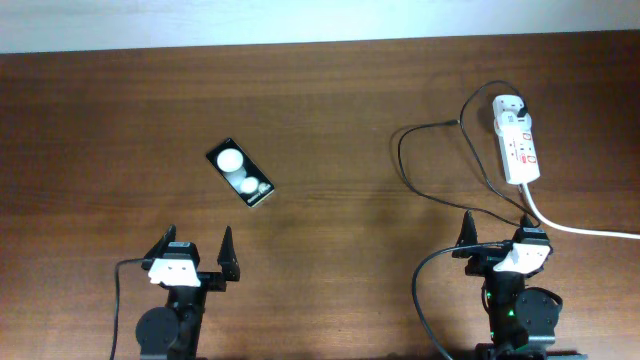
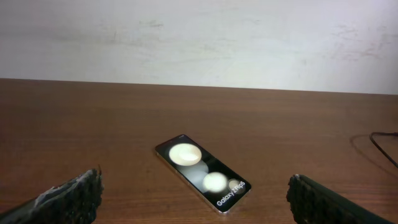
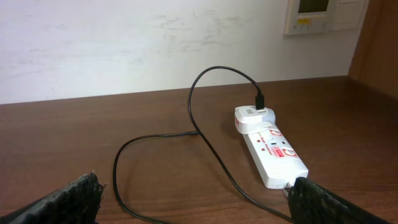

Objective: Plug charger to phone and switch on socket

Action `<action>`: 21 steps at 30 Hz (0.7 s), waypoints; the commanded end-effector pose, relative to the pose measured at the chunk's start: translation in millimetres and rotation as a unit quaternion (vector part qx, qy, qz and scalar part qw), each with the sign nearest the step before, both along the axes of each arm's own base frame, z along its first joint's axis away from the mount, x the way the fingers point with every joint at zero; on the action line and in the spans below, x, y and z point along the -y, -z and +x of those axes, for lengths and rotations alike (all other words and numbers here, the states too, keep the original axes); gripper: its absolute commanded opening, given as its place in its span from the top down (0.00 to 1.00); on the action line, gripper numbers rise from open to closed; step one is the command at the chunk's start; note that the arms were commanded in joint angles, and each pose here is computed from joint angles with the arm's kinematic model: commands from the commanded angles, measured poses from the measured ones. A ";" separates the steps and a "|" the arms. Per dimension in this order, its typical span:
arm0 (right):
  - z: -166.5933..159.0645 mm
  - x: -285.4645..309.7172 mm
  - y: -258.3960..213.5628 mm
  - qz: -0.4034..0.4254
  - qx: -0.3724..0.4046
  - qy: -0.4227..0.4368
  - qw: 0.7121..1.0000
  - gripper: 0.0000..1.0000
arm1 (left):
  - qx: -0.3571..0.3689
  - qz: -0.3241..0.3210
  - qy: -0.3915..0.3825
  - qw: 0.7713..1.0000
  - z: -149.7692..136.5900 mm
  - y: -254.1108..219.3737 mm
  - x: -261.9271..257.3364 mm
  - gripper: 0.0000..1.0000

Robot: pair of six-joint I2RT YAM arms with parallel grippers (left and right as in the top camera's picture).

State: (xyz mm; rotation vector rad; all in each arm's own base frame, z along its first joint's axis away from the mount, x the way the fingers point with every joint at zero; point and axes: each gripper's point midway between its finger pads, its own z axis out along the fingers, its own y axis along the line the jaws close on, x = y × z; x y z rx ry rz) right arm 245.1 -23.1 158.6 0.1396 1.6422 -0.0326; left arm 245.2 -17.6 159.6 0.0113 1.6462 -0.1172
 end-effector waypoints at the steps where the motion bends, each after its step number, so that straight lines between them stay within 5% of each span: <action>1: -0.2 1.7 2.9 -0.003 -0.001 0.003 1.000 0.01 | 0.000 0.010 -0.007 1.000 0.3 2.4 -3.1 0.01; 21: -0.2 1.7 3.0 -0.003 -0.001 0.003 1.000 0.01 | -0.001 0.017 -0.023 1.000 0.6 3.2 -8.8 0.01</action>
